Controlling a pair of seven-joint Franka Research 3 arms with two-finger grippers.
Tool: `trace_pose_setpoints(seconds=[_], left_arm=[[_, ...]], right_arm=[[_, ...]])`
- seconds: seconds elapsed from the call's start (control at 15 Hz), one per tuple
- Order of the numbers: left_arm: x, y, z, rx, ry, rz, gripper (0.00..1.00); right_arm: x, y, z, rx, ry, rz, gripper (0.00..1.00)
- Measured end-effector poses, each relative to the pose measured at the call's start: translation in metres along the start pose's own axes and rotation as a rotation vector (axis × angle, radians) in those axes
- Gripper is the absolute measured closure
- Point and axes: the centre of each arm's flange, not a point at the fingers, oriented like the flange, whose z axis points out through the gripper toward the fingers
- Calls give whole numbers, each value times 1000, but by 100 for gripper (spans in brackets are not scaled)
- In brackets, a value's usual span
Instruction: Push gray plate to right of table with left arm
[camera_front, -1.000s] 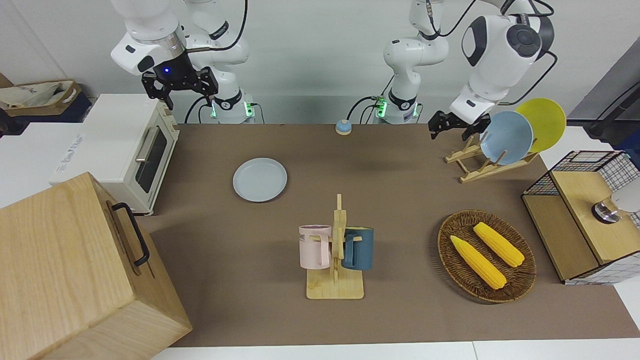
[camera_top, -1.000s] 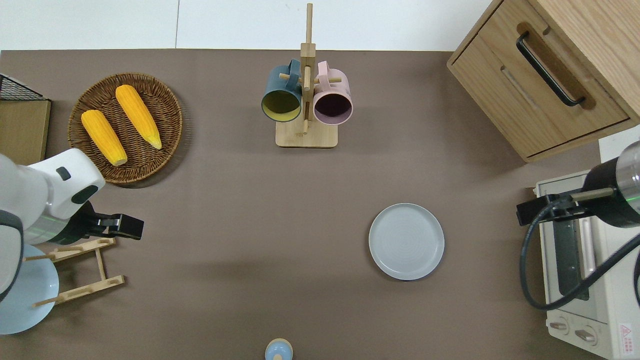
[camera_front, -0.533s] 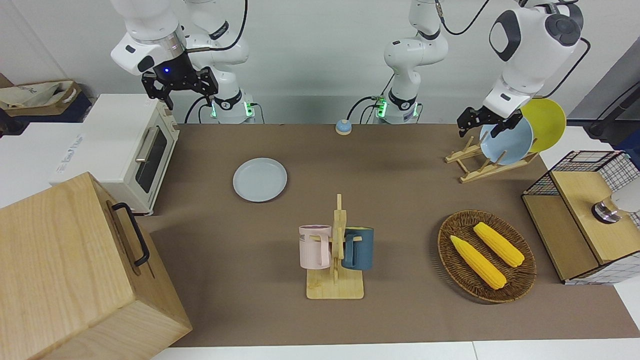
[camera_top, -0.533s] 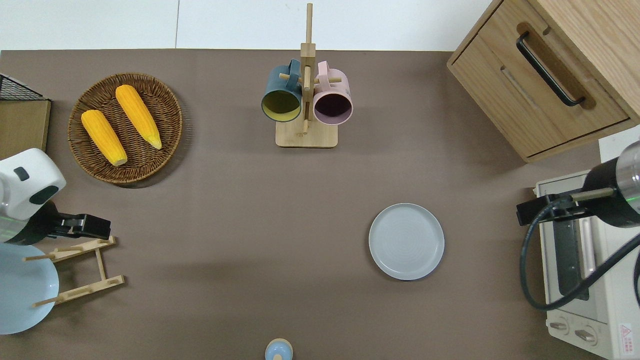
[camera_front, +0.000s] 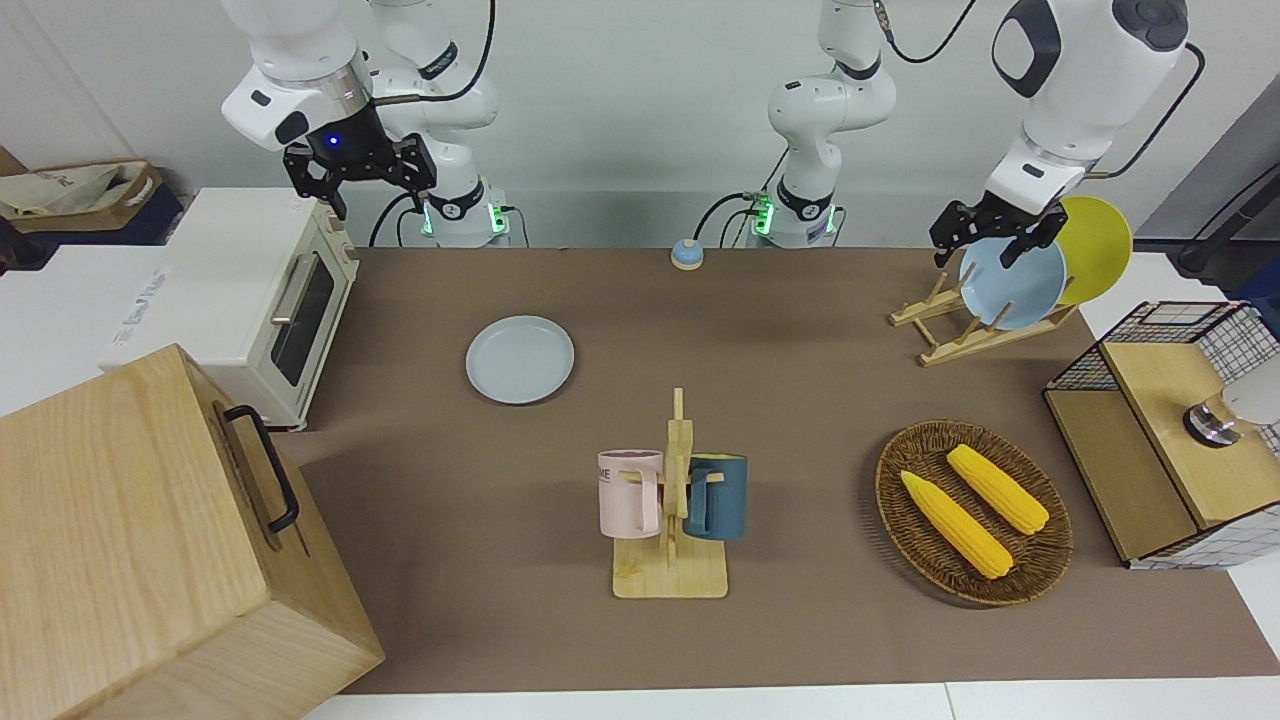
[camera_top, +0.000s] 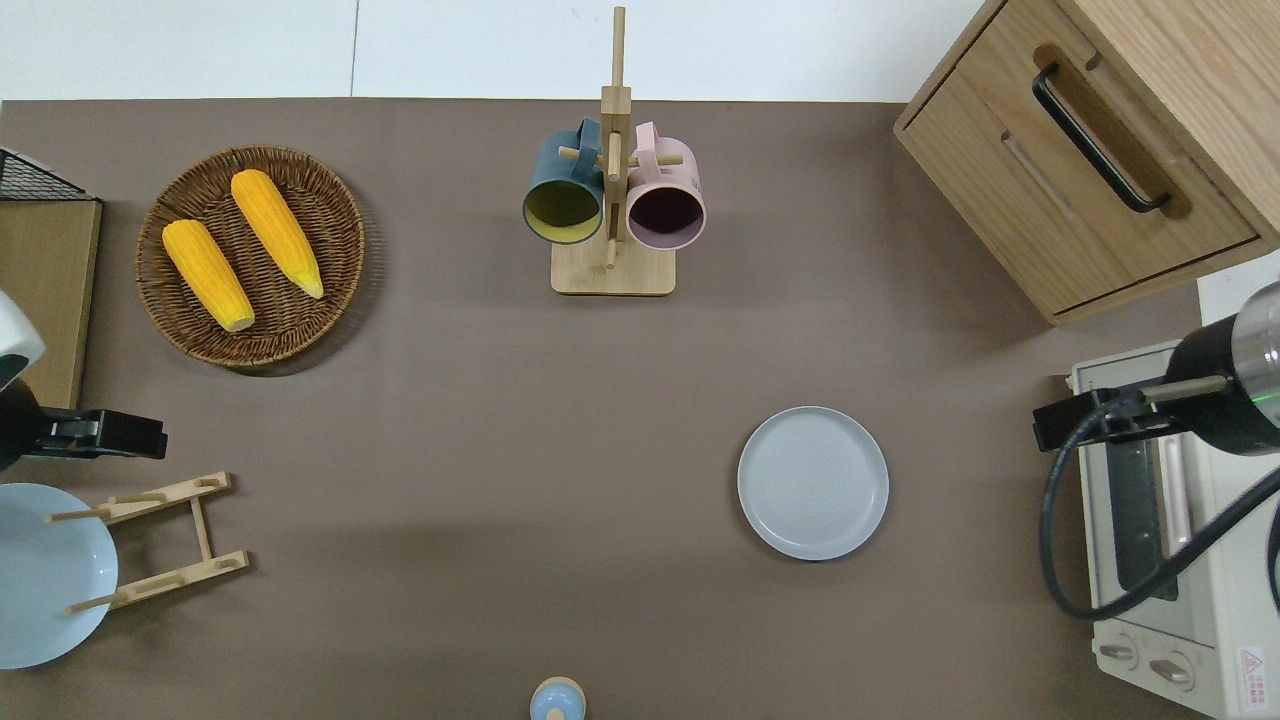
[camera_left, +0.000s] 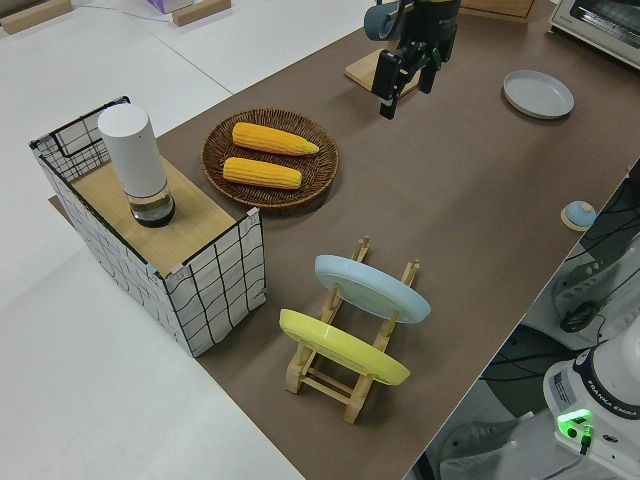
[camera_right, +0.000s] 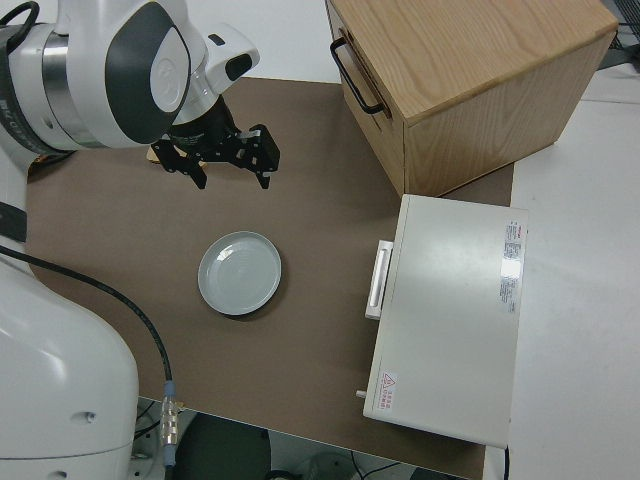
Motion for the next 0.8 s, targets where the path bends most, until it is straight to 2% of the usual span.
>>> trace_pose_setpoints(seconds=[0.2,0.8], left_arm=[[-2,10,-18,0,-1,17,0],[-1,27,-25,4,6,48,0]], right_arm=[[0,0,0,0,0,0,1],[0,0,0,0,0,0,1]])
